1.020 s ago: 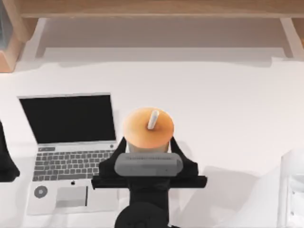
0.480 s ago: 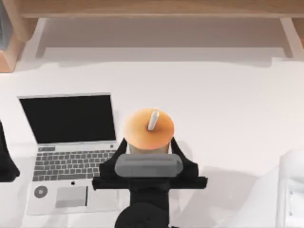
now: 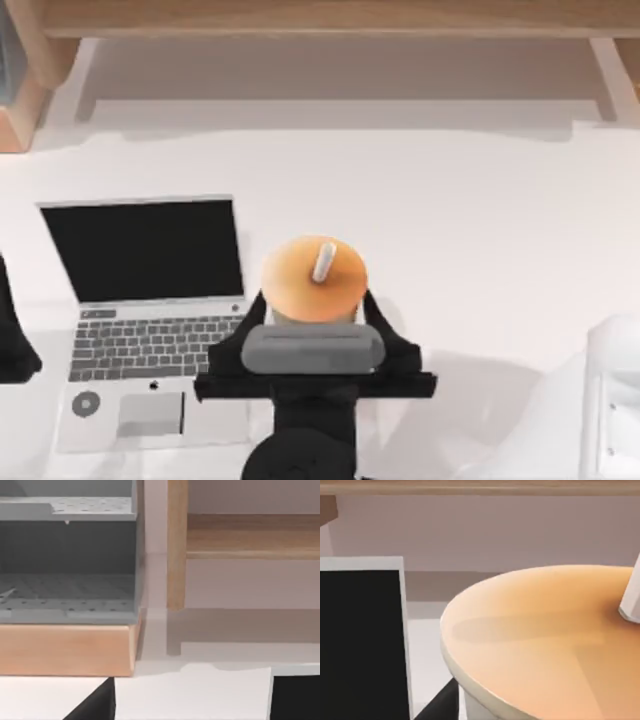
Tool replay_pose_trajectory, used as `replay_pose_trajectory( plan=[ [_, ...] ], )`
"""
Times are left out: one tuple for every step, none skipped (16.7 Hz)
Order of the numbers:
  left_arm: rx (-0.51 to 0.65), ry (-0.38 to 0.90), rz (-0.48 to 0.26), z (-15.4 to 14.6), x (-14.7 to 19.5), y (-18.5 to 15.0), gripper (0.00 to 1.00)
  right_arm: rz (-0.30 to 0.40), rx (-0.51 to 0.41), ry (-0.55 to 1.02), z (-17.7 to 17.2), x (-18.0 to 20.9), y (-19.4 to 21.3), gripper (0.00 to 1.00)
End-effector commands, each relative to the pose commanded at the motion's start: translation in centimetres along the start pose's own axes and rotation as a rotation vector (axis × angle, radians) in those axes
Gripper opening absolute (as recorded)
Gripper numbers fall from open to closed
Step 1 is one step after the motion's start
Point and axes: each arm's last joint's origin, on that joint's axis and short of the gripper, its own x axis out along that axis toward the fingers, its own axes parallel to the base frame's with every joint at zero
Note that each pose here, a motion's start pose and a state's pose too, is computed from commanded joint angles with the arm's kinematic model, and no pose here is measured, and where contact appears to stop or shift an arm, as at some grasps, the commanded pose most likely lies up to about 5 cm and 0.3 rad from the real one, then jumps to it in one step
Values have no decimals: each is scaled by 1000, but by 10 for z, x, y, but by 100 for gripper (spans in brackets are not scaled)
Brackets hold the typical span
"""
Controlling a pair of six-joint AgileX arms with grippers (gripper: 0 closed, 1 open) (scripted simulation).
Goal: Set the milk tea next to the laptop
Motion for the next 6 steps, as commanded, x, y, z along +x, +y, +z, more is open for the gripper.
replay_pose_trajectory(
  plan=[
    [0, 0, 0, 0, 0, 0, 100, 0, 0, 0, 0, 0, 0, 100],
    [0, 0, 0, 0, 0, 0, 100, 0, 0, 0, 0, 0, 0, 100],
    [0, 0, 0, 0, 0, 0, 100, 0, 0, 0, 0, 0, 0, 100],
    [0, 0, 0, 0, 0, 0, 100, 0, 0, 0, 0, 0, 0, 100],
    [0, 0, 0, 0, 0, 0, 100, 0, 0, 0, 0, 0, 0, 100],
    [0, 0, 0, 0, 0, 0, 100, 0, 0, 0, 0, 0, 0, 100]
  ],
)
